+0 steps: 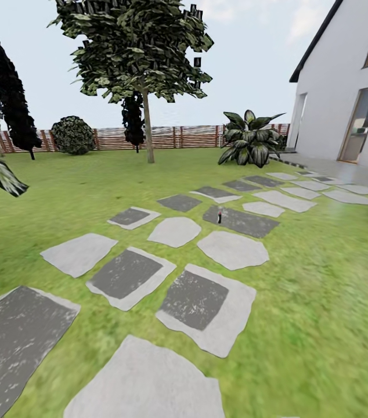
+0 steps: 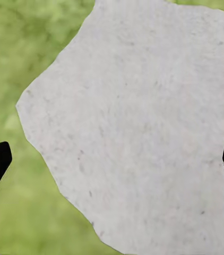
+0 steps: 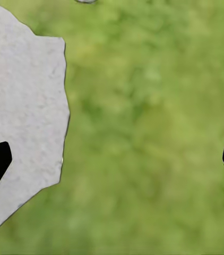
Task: Pick up the pesticide atomizer in the garden and spray insectifuge to fully cover both potted plants in the garden.
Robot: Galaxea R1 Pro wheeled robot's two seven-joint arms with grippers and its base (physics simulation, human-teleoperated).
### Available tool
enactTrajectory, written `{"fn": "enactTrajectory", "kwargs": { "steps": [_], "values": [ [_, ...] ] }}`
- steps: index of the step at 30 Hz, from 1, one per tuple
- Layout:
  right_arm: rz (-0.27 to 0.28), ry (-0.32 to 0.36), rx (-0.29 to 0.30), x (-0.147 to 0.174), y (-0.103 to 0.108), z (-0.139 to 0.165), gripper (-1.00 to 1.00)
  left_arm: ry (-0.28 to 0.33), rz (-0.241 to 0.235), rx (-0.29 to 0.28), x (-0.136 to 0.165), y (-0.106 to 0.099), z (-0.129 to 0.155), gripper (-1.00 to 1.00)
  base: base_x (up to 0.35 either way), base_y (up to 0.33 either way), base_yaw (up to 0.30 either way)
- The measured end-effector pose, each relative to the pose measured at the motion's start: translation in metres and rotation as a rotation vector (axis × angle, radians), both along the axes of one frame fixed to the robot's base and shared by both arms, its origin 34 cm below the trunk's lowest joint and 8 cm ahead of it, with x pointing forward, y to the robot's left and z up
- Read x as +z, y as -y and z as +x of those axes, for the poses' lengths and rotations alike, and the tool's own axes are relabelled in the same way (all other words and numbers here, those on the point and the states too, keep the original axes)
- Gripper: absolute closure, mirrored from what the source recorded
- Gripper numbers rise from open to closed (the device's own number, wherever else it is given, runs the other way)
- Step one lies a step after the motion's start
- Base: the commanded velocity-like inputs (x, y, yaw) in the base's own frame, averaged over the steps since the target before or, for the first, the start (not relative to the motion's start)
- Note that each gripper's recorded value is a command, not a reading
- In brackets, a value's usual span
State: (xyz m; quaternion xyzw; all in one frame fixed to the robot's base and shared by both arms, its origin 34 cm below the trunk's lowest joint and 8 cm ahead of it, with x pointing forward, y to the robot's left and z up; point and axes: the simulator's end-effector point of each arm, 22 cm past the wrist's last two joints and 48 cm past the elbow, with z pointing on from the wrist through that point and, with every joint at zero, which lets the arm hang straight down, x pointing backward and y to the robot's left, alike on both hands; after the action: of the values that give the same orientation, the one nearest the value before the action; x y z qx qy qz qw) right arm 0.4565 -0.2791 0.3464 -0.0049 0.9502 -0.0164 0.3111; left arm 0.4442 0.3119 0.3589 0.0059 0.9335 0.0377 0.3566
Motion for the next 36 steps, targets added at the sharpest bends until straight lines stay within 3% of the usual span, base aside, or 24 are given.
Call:
{"fn": "enactTrajectory", "kwargs": {
  "steps": [36],
  "values": [
    [0.0,0.0,0.0,0.0,0.0001,0.0,-1.0,0.0,-0.001,0.0,-0.0001,0.001,0.0,-1.0,0.336,0.0,0.0]
  ]
}}
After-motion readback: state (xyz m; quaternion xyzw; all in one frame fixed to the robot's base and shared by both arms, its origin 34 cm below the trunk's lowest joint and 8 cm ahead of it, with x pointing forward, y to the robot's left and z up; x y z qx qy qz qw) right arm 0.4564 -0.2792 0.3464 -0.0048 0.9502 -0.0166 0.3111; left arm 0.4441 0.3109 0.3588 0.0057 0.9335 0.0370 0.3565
